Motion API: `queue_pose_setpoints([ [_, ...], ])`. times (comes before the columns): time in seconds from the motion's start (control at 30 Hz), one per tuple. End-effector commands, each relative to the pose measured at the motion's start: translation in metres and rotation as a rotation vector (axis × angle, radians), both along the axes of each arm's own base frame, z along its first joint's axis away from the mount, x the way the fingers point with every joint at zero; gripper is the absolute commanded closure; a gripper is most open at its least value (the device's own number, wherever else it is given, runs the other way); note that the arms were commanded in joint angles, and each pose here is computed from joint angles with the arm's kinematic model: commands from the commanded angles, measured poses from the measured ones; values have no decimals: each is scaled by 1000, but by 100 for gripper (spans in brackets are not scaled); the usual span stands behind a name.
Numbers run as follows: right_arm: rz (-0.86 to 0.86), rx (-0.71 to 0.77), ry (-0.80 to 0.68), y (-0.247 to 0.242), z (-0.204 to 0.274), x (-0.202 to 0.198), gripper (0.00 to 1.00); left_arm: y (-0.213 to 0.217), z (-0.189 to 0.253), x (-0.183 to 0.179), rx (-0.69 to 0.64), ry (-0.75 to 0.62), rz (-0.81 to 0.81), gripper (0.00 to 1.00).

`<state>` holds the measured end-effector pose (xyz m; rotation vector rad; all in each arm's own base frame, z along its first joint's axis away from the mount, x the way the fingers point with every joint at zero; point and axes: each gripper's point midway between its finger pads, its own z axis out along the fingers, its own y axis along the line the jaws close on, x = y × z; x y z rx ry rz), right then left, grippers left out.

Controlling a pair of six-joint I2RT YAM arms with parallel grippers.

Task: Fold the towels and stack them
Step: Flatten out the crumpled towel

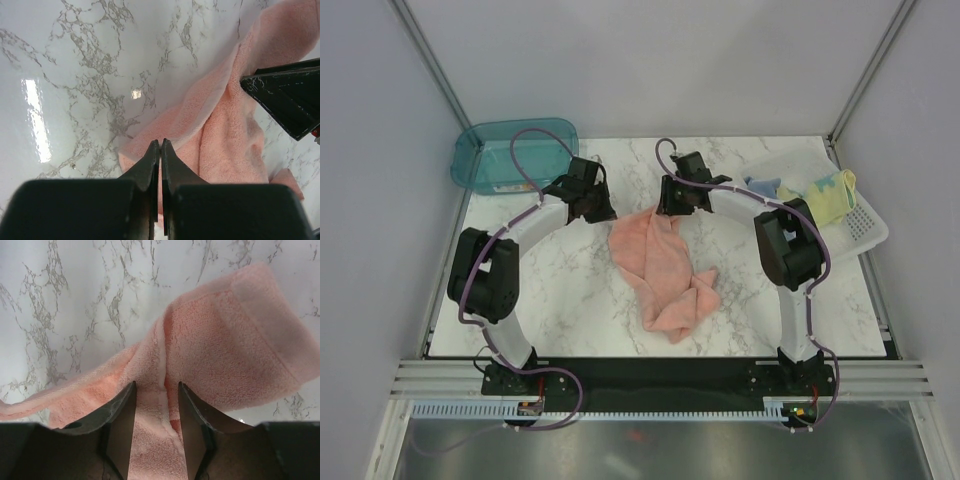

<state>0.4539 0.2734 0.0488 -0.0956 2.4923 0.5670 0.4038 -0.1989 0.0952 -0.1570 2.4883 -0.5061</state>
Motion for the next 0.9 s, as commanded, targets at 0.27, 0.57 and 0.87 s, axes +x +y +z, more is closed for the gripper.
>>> queue_pose_setpoints([
  [0.27, 111, 159, -68, 20, 34, -7, 100, 3, 8, 7, -4, -22, 47, 98],
  [0.57, -125, -76, 30, -102, 39, -105, 100, 48, 14, -6, 163, -24, 171, 98],
  [0.87, -238, -102, 60, -127, 24, -143, 96, 40, 16, -11, 127, -43, 129, 98],
])
